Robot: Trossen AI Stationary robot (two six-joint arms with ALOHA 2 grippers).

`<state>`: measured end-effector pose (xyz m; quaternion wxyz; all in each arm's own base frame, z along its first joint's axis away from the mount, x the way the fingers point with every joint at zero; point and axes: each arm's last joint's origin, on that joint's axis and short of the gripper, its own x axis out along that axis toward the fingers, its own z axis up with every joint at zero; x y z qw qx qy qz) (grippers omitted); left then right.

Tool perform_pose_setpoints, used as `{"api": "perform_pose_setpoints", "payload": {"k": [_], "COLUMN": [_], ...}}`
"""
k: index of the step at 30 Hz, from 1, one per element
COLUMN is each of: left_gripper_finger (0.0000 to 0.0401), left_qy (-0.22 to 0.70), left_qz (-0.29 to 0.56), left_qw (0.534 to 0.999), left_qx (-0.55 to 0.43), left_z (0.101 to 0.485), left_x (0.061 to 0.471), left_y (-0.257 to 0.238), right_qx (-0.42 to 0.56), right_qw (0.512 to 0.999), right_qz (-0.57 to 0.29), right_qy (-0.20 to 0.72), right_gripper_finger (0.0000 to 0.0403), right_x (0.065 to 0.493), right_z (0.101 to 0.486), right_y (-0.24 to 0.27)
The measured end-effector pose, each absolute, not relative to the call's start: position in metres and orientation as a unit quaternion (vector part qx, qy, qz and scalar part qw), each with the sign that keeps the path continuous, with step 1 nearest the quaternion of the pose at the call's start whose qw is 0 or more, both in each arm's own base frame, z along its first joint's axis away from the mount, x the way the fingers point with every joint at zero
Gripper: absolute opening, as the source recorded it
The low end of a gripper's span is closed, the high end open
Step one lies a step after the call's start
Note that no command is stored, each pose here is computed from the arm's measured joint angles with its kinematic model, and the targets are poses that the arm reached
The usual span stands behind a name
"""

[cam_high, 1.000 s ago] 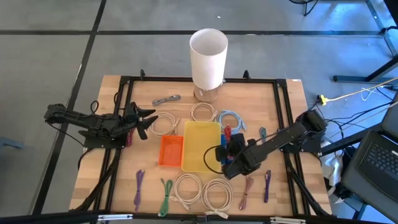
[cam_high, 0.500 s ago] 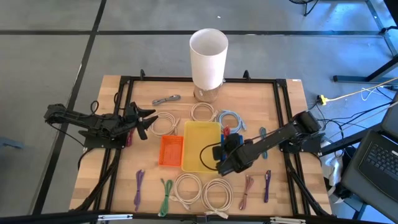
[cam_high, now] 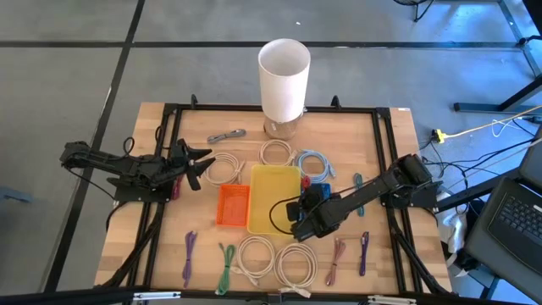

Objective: Pick & Place USB Port
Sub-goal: Put the small red charger cable into the blue bin, then put the brown HDMI cable into the yellow bin

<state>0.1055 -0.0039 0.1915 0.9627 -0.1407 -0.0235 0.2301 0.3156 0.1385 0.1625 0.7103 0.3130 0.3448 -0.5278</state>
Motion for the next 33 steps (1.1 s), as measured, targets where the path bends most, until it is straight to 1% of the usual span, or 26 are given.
{"api": "perform_pose_setpoints", "payload": {"k": [13,16,21,24,28,33], "left_gripper_finger": [0.0171,0.0171,0.0171,0.0171,0.0171,0.0171], "left_qy": [-0.022,-0.022,-0.022,-0.022,-0.022,-0.022], "left_qz": [0.222,0.223,0.223,0.223,0.223,0.223], "left_qw": [0.964,0.964,0.964,0.964,0.964,0.964], "left_qx": [-0.141,-0.141,-0.141,-0.141,-0.141,-0.141], "left_z": [0.192,0.192,0.192,0.192,0.192,0.192], "left_x": [0.106,0.106,0.106,0.106,0.106,0.106], "left_y": [-0.004,-0.004,-0.004,-0.004,-0.004,-0.004], "right_qx": [0.316,0.315,0.315,0.307,0.285,0.247], "right_qw": [0.701,0.701,0.701,0.703,0.701,0.700], "right_qz": [-0.540,-0.540,-0.539,-0.538,-0.545,-0.560], "right_qy": [0.343,0.343,0.345,0.350,0.362,0.368], "right_gripper_finger": [0.0013,0.0033,0.0089,0.0113,0.0129,0.0132], "right_x": [0.317,0.317,0.316,0.316,0.313,0.313], "right_z": [0.154,0.154,0.154,0.154,0.156,0.176], "right_y": [0.139,0.139,0.139,0.139,0.138,0.137]}}
